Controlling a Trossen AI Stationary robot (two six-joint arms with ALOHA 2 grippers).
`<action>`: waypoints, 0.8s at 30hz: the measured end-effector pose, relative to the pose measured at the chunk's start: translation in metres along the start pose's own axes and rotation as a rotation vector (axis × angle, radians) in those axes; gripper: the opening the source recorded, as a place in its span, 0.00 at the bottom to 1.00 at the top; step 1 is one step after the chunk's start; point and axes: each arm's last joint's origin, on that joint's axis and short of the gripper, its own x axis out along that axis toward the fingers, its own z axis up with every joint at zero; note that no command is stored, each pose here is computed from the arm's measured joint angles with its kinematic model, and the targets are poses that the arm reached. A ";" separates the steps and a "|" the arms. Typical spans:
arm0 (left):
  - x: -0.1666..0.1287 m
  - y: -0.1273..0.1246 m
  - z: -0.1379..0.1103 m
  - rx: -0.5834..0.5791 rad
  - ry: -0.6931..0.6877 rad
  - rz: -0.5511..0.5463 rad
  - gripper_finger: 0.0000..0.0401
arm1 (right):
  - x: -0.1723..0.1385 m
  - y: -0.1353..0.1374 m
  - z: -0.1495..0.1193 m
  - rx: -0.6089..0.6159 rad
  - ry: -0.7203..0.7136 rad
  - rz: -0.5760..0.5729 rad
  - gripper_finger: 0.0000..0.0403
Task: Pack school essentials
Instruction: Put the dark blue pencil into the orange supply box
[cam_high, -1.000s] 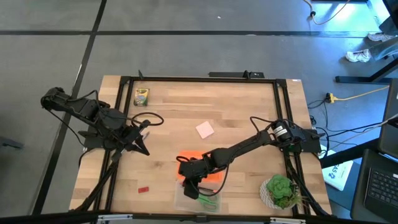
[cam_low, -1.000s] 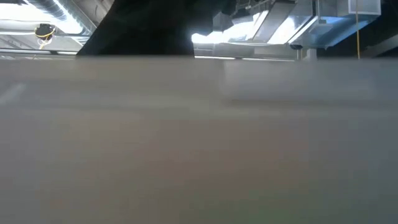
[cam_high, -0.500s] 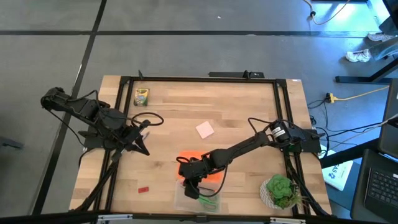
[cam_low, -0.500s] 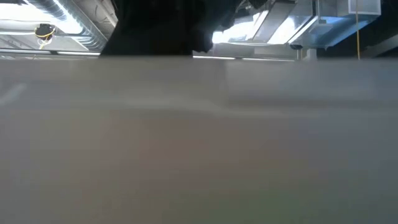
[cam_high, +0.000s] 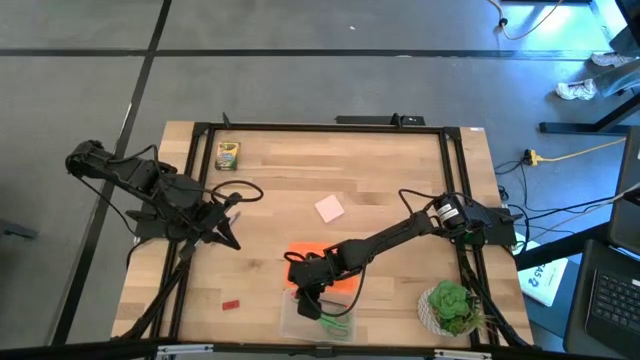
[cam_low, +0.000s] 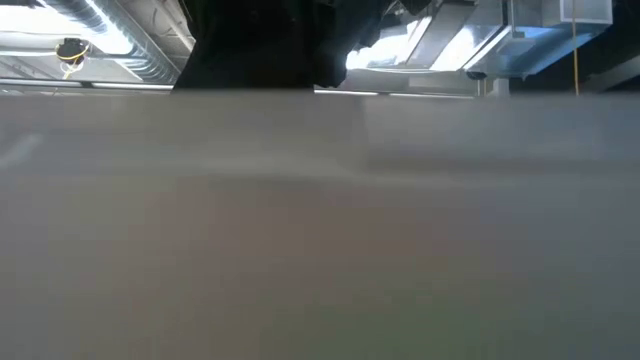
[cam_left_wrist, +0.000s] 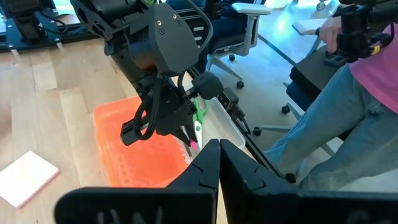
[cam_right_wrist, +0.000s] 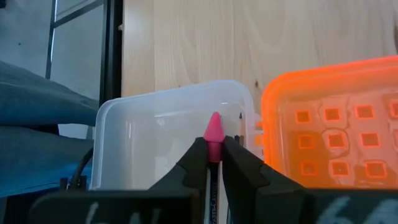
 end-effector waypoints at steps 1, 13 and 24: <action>0.000 0.000 0.000 0.000 0.000 0.000 0.00 | 0.000 0.000 0.000 0.000 0.000 0.000 0.10; 0.000 0.000 0.000 0.001 0.000 0.000 0.00 | 0.000 -0.002 0.002 -0.017 -0.003 -0.003 0.10; 0.000 0.000 0.000 0.002 0.000 0.000 0.00 | 0.000 -0.002 0.002 -0.014 -0.003 -0.002 0.21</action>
